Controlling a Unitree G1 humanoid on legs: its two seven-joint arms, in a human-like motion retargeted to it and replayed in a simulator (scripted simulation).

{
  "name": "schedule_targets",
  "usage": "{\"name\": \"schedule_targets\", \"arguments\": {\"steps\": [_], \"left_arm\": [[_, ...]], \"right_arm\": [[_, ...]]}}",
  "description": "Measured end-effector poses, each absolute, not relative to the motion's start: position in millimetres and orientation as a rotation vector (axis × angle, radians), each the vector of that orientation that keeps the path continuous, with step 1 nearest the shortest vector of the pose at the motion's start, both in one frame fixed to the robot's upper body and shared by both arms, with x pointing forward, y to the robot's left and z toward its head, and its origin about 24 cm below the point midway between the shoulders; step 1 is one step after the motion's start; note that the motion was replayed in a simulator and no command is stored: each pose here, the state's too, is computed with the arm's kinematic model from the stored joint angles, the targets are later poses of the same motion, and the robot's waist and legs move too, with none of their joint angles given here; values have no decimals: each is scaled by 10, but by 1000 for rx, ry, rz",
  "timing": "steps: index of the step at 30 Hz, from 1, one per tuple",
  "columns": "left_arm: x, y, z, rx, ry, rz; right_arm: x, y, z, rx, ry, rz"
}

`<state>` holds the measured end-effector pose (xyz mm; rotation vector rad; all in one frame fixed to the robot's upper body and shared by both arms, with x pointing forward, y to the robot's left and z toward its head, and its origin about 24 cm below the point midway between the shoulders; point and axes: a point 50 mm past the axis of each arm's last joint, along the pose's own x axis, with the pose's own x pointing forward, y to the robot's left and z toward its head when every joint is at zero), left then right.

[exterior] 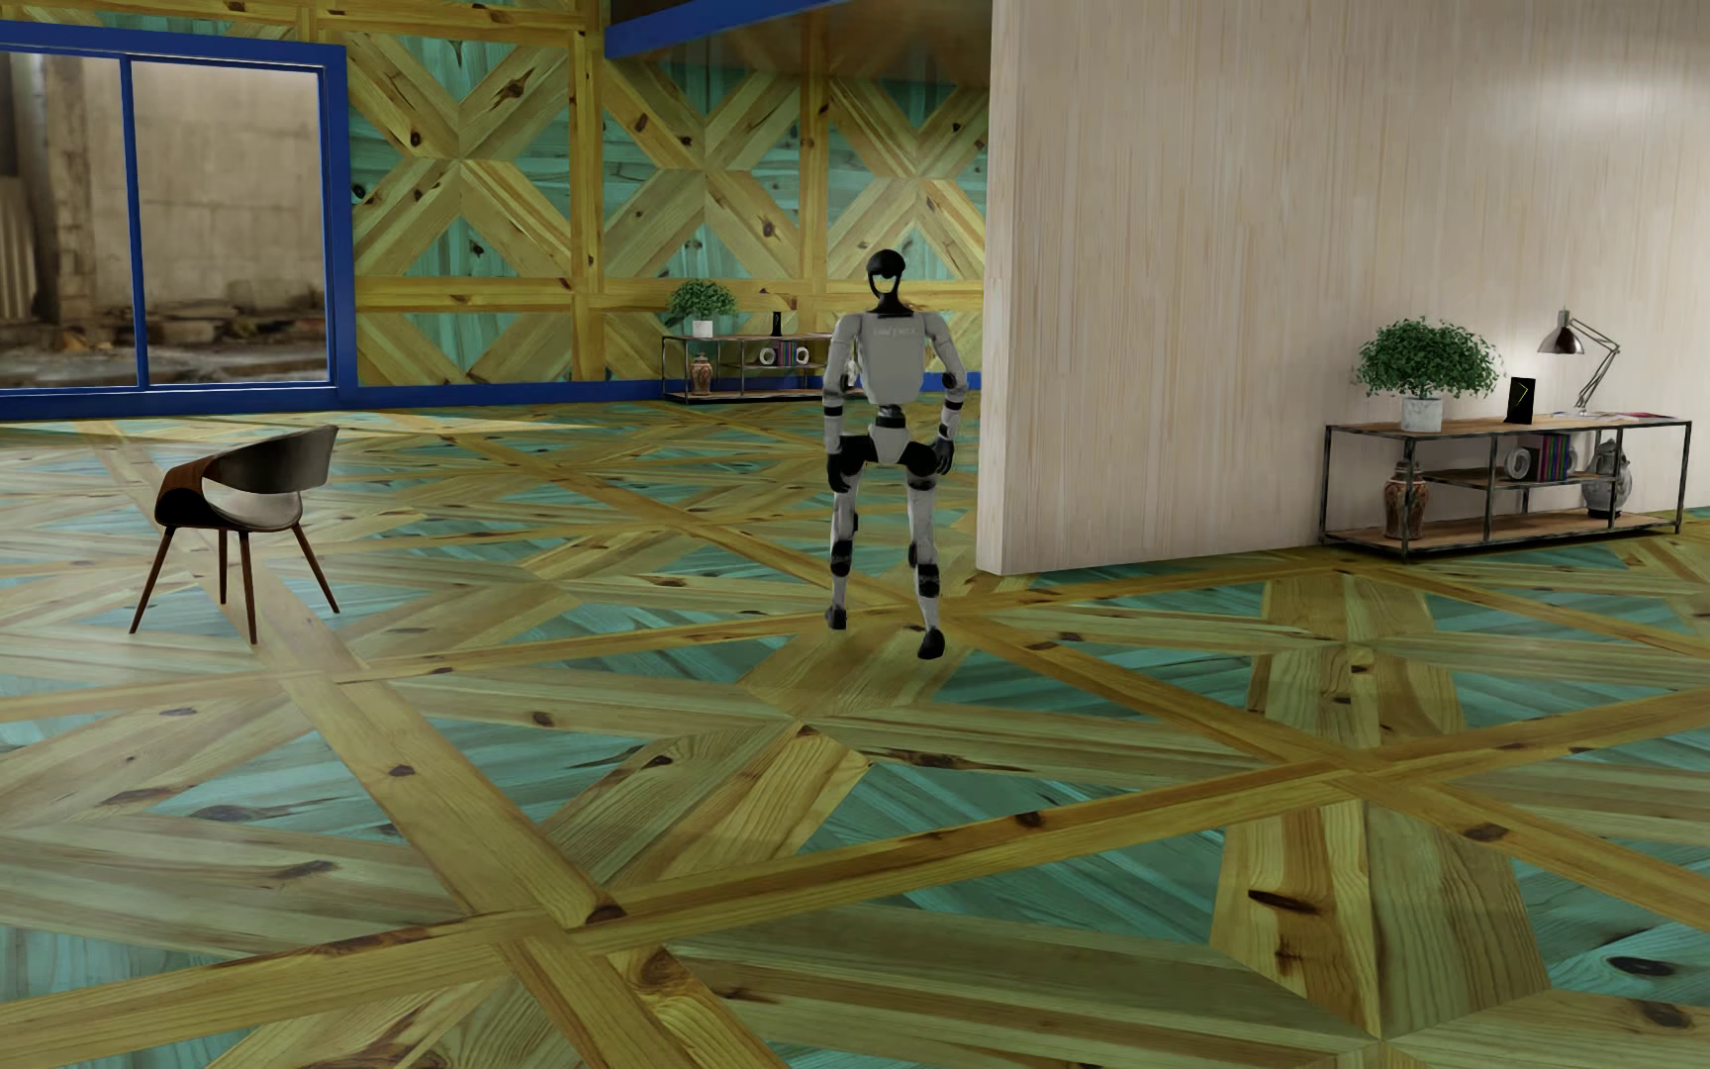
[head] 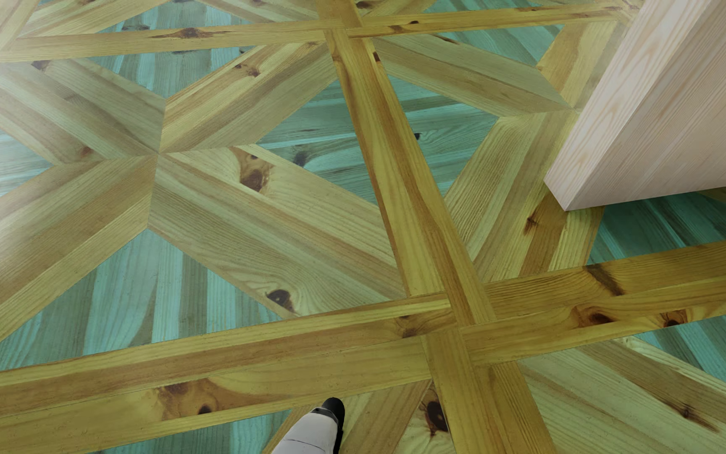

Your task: Circle the corner

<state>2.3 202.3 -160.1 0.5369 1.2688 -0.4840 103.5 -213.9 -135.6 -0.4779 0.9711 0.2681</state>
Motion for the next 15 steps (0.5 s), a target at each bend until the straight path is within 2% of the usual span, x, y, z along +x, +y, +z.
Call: {"name": "schedule_targets", "arguments": {"steps": [2,4,5,7,10,13,15], "left_arm": [[-27,2036,-1620,538,1296,-479],[-5,2009,-1639,554,1298,-504],[68,2042,-1642,525,1293,-438],[282,2057,-1620,542,1235,-431],[725,2015,-1475,555,1058,-437],[1208,2077,-1277,567,900,-378],[1357,2092,-1221,566,861,-353]], "right_arm": [[881,-2151,-1431,-446,1034,235],[594,-2162,-1521,-461,1133,266],[500,-2162,-1526,-443,1152,254],[342,-2156,-1562,-453,1203,280],[157,-2245,-1562,-456,1258,260],[45,-2256,-1568,-444,1289,247],[-49,-2281,-1575,-447,1323,243]]}}
